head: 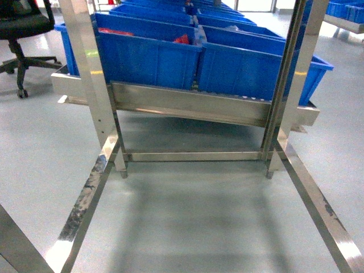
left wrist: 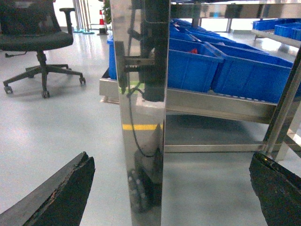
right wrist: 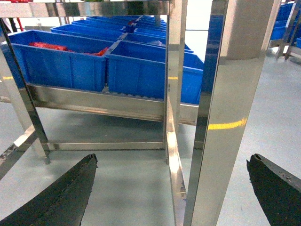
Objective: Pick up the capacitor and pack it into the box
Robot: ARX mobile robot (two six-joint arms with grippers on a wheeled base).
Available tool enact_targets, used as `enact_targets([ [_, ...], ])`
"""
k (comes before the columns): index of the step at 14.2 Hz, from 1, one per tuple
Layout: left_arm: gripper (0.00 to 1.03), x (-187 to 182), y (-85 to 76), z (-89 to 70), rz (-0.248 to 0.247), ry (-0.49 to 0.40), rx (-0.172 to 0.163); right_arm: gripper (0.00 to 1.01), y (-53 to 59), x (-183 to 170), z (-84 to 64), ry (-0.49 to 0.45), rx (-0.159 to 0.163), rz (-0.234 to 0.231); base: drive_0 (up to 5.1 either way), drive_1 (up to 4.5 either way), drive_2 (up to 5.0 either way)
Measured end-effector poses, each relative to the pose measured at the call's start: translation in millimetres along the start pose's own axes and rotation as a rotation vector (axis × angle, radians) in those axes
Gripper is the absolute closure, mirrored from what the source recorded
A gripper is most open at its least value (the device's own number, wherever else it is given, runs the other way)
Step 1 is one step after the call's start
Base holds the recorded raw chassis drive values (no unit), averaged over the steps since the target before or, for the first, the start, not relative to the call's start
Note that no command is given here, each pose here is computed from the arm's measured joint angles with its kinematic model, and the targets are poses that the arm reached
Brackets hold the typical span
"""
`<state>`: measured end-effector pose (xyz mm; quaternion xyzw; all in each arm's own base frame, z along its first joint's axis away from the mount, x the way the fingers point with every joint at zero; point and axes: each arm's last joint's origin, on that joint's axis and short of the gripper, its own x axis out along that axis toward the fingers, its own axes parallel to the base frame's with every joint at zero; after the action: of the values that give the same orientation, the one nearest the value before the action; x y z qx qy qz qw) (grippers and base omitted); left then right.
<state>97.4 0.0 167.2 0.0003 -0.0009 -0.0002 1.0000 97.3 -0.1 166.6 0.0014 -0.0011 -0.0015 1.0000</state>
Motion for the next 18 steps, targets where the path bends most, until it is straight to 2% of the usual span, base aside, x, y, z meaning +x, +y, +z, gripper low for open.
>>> enact_targets([
  [18,0.05,0.0,0.0,0.0,0.0,0.0,0.0,0.03,0.0,0.0,0.0,0.0,0.0,0.0,0.0,0.0,0.0],
])
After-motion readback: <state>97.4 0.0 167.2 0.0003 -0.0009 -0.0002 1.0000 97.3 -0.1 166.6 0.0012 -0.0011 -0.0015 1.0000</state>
